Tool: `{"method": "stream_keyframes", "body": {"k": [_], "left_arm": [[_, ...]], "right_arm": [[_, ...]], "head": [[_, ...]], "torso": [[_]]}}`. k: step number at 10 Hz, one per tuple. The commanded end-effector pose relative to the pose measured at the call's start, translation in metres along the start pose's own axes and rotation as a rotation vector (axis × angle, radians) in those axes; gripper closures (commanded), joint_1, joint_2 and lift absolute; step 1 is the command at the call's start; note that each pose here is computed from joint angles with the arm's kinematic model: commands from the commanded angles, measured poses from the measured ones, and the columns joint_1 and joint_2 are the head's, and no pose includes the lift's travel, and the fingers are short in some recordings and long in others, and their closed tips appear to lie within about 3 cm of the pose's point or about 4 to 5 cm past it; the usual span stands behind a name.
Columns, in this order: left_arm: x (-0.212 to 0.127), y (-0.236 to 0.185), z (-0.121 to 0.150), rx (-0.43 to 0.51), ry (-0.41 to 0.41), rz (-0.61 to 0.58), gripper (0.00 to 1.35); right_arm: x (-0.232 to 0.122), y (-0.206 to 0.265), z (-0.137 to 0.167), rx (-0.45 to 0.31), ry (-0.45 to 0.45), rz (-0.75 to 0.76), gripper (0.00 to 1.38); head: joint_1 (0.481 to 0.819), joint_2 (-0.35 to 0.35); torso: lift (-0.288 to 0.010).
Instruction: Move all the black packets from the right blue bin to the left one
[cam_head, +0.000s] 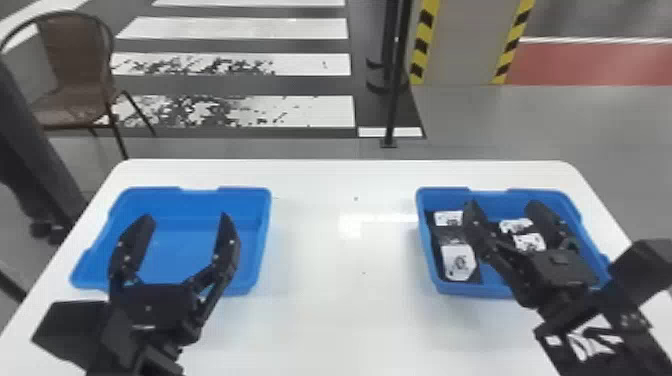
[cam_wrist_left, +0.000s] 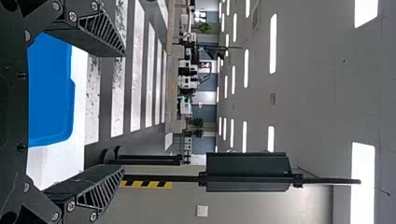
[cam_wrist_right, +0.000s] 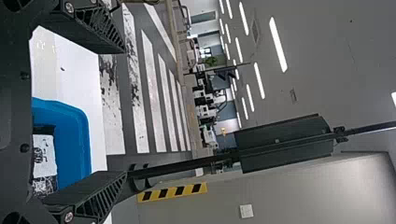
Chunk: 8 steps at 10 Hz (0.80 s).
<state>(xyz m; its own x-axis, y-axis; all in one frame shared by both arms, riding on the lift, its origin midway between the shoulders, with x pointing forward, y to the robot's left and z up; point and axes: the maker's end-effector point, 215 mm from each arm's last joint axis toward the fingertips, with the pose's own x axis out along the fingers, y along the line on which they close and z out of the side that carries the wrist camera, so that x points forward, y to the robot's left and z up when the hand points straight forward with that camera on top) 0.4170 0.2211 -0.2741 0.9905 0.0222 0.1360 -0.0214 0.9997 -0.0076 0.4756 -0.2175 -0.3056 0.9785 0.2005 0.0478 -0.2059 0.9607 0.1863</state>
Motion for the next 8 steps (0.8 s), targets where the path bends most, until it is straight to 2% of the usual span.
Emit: {"method": "stream_keyframes", "body": {"k": [1,6,8], "left_arm": [[-0.001,0.000,0.000,0.000,0.001,-0.001,0.19],[-0.001,0.002,0.000,0.001,-0.002,0.003,0.18],[0.000,0.003,0.001,0.004,-0.005,0.004,0.19]], "right_arm": [[0.000,0.000,0.000,0.000,-0.001,0.000,0.09],[0.000,0.001,0.001,0.008,0.003,0.002,0.09],[0.010,0.005,-0.016,0.007,0.116,0.023,0.09]], "head": [[0.695,0.005],[0.695,0.006],[0.695,0.010]], "torso": [[-0.140],[-0.140],[-0.140]]}}
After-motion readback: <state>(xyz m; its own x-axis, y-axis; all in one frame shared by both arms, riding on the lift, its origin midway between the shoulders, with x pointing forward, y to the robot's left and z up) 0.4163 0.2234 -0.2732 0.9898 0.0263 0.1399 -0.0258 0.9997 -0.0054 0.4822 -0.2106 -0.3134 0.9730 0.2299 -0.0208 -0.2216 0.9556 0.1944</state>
